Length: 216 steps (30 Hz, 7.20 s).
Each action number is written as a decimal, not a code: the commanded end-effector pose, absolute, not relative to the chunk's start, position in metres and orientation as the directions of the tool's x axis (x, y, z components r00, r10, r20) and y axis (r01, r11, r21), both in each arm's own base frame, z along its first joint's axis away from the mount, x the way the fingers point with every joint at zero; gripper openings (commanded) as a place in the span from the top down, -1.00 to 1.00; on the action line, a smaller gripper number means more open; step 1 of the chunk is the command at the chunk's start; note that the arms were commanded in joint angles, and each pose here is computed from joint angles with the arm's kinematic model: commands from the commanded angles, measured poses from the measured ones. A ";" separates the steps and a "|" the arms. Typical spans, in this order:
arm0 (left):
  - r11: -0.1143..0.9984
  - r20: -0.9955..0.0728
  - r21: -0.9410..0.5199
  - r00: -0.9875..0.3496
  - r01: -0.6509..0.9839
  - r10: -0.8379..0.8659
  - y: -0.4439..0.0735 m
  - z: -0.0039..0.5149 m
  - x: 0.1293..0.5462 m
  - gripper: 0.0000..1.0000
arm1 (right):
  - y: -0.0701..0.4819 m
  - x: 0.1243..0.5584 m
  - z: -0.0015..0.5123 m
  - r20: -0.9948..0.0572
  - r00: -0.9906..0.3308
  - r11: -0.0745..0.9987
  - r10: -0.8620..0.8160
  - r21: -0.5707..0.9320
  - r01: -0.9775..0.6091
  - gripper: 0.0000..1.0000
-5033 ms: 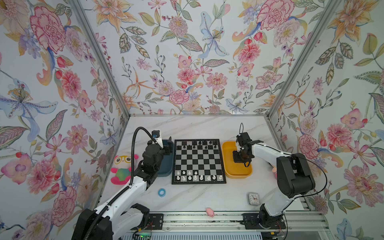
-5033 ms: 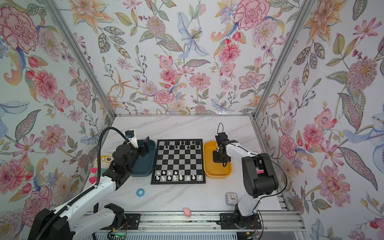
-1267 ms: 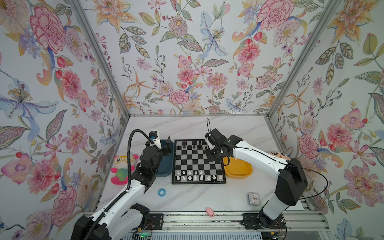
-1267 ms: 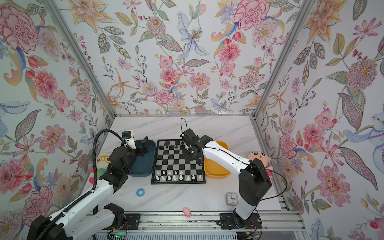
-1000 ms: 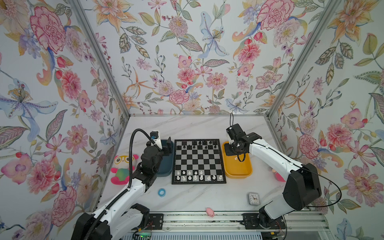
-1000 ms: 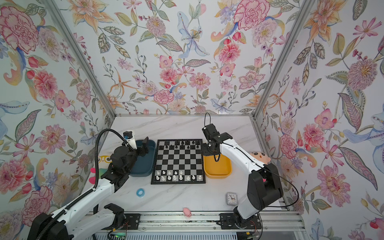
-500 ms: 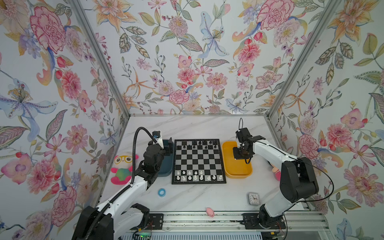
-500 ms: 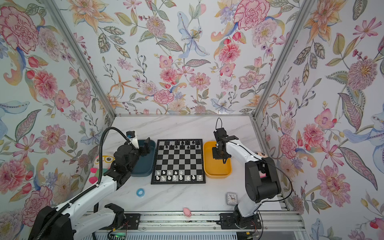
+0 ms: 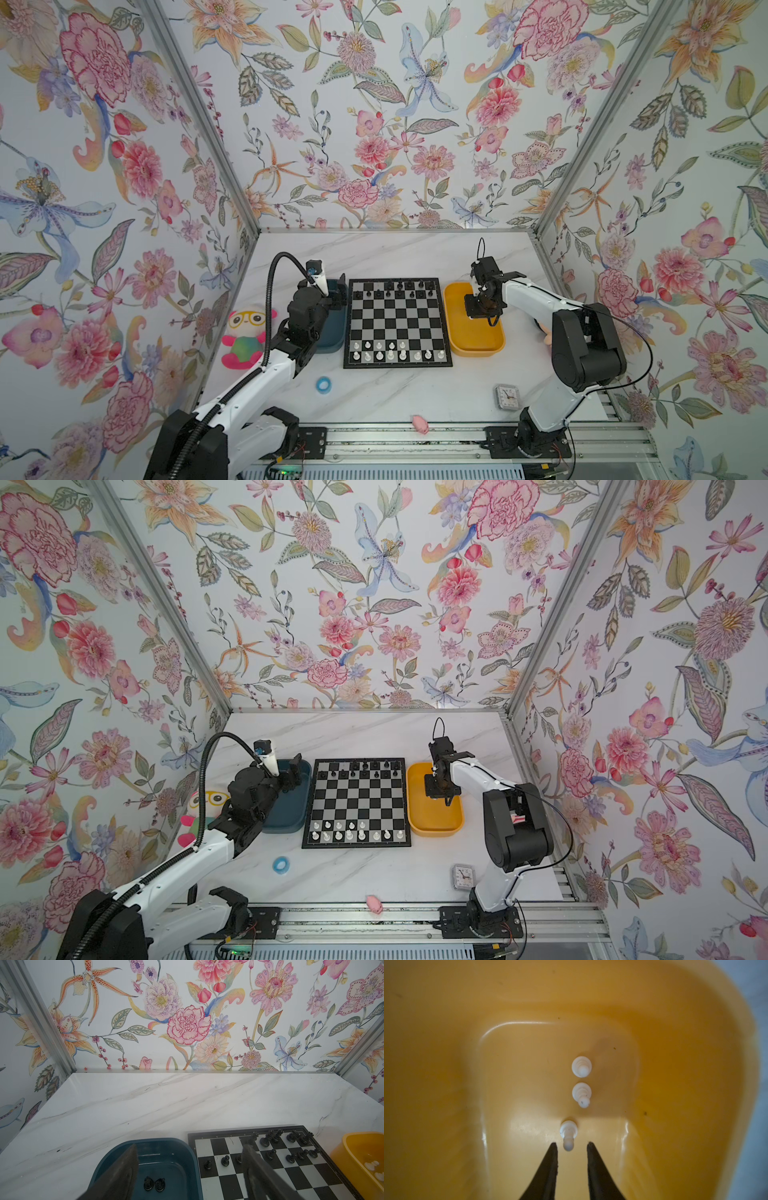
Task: Set up the chess pieces on the board
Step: 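Lower the right gripper onto another white pawn and grasp it, then lift the white pawn with the right gripper and carry it over the board, then lower the white pawn onto the near row beside the white pawns and release, then move the empty right gripper back over the yellow tray, then lower the right gripper onto another white pawn, grasp and lift it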
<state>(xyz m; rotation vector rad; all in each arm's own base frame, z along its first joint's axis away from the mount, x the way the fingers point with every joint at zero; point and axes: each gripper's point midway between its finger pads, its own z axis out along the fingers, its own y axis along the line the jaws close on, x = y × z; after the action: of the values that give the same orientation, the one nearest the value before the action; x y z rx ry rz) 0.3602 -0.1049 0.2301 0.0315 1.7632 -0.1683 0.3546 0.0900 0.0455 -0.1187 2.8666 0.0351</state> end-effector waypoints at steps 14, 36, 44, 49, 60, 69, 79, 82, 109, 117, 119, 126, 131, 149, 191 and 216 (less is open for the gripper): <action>0.989 -0.981 -0.109 -0.169 0.100 -0.091 -0.101 0.244 0.365 -0.58 | 0.090 0.360 0.033 -0.249 -0.965 0.996 -0.085 0.017 -0.092 0.64; 0.989 -0.982 -0.110 -0.164 0.096 -0.093 -0.099 0.243 0.361 -0.58 | 0.097 0.355 0.072 -0.312 -0.946 0.995 -0.088 0.021 -0.099 0.94; 0.989 -0.982 -0.114 -0.162 0.098 -0.098 -0.098 0.243 0.359 -0.59 | 0.132 0.342 0.126 -0.387 -0.906 0.983 -0.173 -0.008 -0.185 0.92; 0.989 -0.983 -0.117 -0.153 0.091 -0.102 -0.095 0.244 0.356 -0.59 | 0.177 0.322 0.138 -0.391 -0.885 0.961 -0.251 0.012 -0.278 0.91; 0.988 -0.984 -0.118 -0.143 0.099 -0.103 -0.095 0.246 0.353 -0.60 | 0.260 0.274 0.105 -0.296 -0.866 0.894 -0.404 0.071 -0.441 0.94; 0.988 -0.985 -0.119 -0.140 0.098 -0.104 -0.094 0.247 0.351 -0.60 | 0.284 0.258 0.070 -0.226 -0.867 0.873 -0.445 0.109 -0.476 0.97; 0.989 -0.985 -0.116 -0.142 0.092 -0.102 -0.093 0.246 0.350 -0.60 | 0.289 0.252 0.051 -0.177 -0.863 0.863 -0.473 0.106 -0.494 0.97; 0.989 -0.985 -0.115 -0.142 0.088 -0.102 -0.092 0.245 0.350 -0.60 | 0.286 0.251 0.048 -0.169 -0.865 0.865 -0.473 0.096 -0.492 0.97; 0.987 -0.983 -0.128 -0.142 0.096 -0.113 -0.093 0.245 0.349 -0.60 | 0.270 0.236 0.046 -0.128 -0.866 0.871 -0.483 0.035 -0.491 0.97; 0.986 -0.983 -0.134 -0.141 0.102 -0.119 -0.094 0.245 0.349 -0.59 | 0.271 0.235 0.052 -0.141 -0.865 0.871 -0.482 0.035 -0.491 0.97; 0.986 -0.983 -0.135 -0.142 0.101 -0.120 -0.094 0.245 0.350 -0.60 | 0.271 0.234 0.052 -0.141 -0.866 0.871 -0.480 0.036 -0.489 0.96; 0.986 -0.983 -0.134 -0.141 0.100 -0.119 -0.094 0.245 0.350 -0.60 | 0.274 0.231 0.048 -0.127 -0.863 0.867 -0.489 0.037 -0.496 0.82; 0.986 -0.983 -0.134 -0.142 0.103 -0.119 -0.095 0.244 0.350 -0.59 | 0.278 0.236 0.053 -0.147 -0.862 0.869 -0.484 0.037 -0.494 0.61; 0.987 -0.984 -0.127 -0.139 0.099 -0.113 -0.094 0.245 0.350 -0.60 | 0.255 0.292 0.123 -0.359 -0.845 0.907 -0.396 -0.007 -0.421 0.41; 0.989 -0.979 -0.111 -0.183 0.095 -0.092 -0.100 0.236 0.365 -0.60 | 0.087 0.386 0.039 -0.255 -0.960 0.994 -0.113 -0.026 -0.110 0.54; 0.989 -0.979 -0.111 -0.183 0.095 -0.093 -0.100 0.236 0.364 -0.59 | 0.082 0.387 0.028 -0.238 -0.966 0.995 -0.102 -0.024 -0.099 0.75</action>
<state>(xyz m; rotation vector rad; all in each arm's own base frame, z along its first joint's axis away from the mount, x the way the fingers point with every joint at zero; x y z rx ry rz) 0.3589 -0.1035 0.2190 0.0211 1.7874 -0.1699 0.3891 0.0844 0.0373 -0.1409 2.8744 -0.0154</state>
